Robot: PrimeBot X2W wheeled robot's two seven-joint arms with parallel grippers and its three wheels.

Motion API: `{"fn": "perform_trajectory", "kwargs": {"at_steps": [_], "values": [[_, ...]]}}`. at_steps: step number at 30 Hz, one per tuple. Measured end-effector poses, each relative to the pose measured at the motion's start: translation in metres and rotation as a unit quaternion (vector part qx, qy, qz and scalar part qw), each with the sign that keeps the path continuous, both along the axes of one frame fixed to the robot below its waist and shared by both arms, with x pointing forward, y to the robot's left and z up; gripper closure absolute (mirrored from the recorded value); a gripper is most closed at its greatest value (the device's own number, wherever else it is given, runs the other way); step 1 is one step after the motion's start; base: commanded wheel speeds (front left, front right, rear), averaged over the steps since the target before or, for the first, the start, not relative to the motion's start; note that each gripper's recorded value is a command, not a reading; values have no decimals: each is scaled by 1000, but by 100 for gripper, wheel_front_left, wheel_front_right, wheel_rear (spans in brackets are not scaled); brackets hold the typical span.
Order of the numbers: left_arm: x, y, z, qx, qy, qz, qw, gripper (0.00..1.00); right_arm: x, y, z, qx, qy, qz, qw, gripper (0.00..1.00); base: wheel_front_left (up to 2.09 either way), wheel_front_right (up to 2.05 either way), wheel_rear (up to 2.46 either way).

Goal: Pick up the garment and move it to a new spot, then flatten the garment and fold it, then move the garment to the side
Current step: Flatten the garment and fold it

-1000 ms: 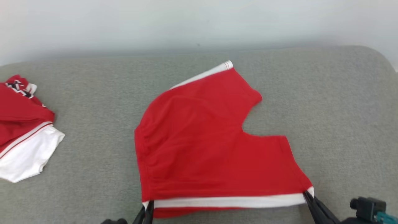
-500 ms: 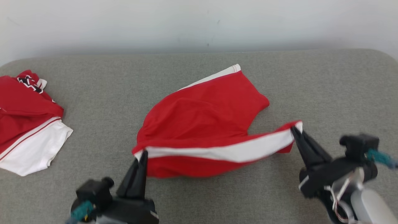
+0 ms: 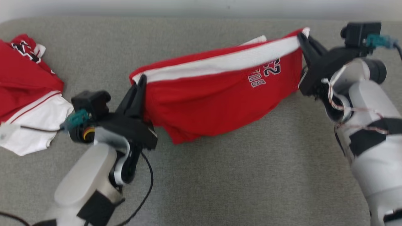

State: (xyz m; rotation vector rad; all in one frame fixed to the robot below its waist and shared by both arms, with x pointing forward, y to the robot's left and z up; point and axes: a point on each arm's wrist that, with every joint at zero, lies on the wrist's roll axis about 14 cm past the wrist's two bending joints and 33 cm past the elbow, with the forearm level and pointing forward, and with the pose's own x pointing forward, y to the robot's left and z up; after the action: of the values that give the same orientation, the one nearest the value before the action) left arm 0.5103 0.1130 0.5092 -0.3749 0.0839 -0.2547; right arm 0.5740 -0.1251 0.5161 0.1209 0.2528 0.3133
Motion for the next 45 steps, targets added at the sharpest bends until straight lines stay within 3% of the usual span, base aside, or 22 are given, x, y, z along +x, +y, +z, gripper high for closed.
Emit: {"fn": "perform_trajectory", "kwargs": {"at_steps": [6,10,13,14,15,16,17,18,25,29,37,45], "values": [[34,6,-28,17,31,2,999,100,43,9,-26,-5,35,-8,999,100,0,0,0],[40,5,-51,21,57,-1,998,100,52,18,-59,-15,69,-5,997,100,0,0,0],[41,10,-63,25,68,5,997,100,59,30,-64,-19,59,6,998,100,0,0,0],[41,11,-64,25,68,6,997,100,61,35,-64,-17,54,10,998,89,0,0,0],[41,13,-67,27,72,6,997,100,62,39,-65,-16,53,13,998,49,0,0,0],[41,14,-70,32,76,6,997,94,63,43,-66,-13,52,15,998,0,0,0,0],[41,15,-71,34,75,7,997,18,63,44,-69,-11,53,15,998,0,0,0,0],[40,17,-73,35,76,10,996,0,63,44,-71,-9,54,14,998,0,0,0,0],[34,24,-58,40,53,22,998,0,56,42,-53,3,25,9,1000,0,0,0,0],[27,45,-25,53,-1,62,997,0,46,34,-39,9,1,2,1000,0,0,0,0],[-28,78,15,94,-75,142,983,0,10,-7,-40,-14,-4,-25,1000,0,0,0,0],[-84,99,36,97,-106,205,968,0,-29,-28,-64,-4,51,-53,997,0,0,0,0]]}}
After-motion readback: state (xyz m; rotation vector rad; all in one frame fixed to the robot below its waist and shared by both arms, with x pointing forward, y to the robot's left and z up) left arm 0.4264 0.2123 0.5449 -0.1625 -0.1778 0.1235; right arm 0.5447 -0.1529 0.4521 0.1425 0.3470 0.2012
